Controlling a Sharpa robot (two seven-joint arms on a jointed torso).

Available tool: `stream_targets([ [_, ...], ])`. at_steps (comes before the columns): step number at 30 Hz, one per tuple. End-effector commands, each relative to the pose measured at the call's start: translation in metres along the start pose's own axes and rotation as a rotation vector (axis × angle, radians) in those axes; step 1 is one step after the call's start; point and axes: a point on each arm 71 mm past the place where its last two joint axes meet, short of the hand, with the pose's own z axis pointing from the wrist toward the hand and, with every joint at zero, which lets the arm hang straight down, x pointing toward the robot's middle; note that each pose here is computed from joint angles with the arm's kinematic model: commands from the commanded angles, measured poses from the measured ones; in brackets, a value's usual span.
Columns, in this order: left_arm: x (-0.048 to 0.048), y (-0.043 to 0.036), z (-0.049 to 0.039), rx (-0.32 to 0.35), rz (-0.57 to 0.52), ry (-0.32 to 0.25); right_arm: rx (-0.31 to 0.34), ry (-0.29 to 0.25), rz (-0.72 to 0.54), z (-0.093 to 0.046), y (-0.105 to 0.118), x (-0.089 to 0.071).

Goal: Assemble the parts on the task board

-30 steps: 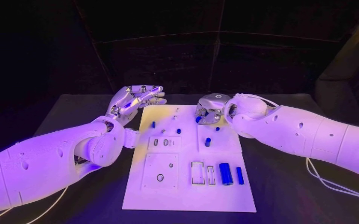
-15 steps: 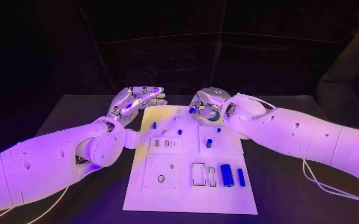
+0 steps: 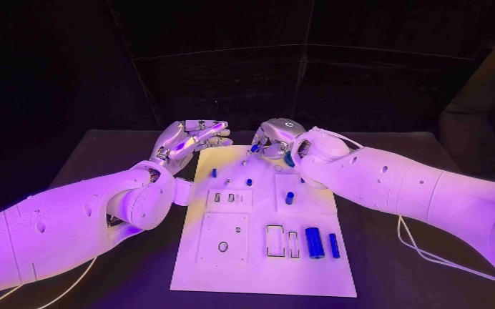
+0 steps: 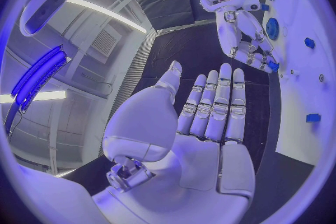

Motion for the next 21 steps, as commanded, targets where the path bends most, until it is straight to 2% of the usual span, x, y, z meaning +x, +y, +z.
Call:
stream_targets([
  [1,0.0026,-0.0018,0.0011,0.005,-0.005,0.019,0.017,0.016,-0.010,0.004,0.000,0.001],
  [21,0.0044,-0.0052,0.0040,0.011,-0.004,0.024,0.040,0.055,-0.029,0.016,0.009,0.006],
])
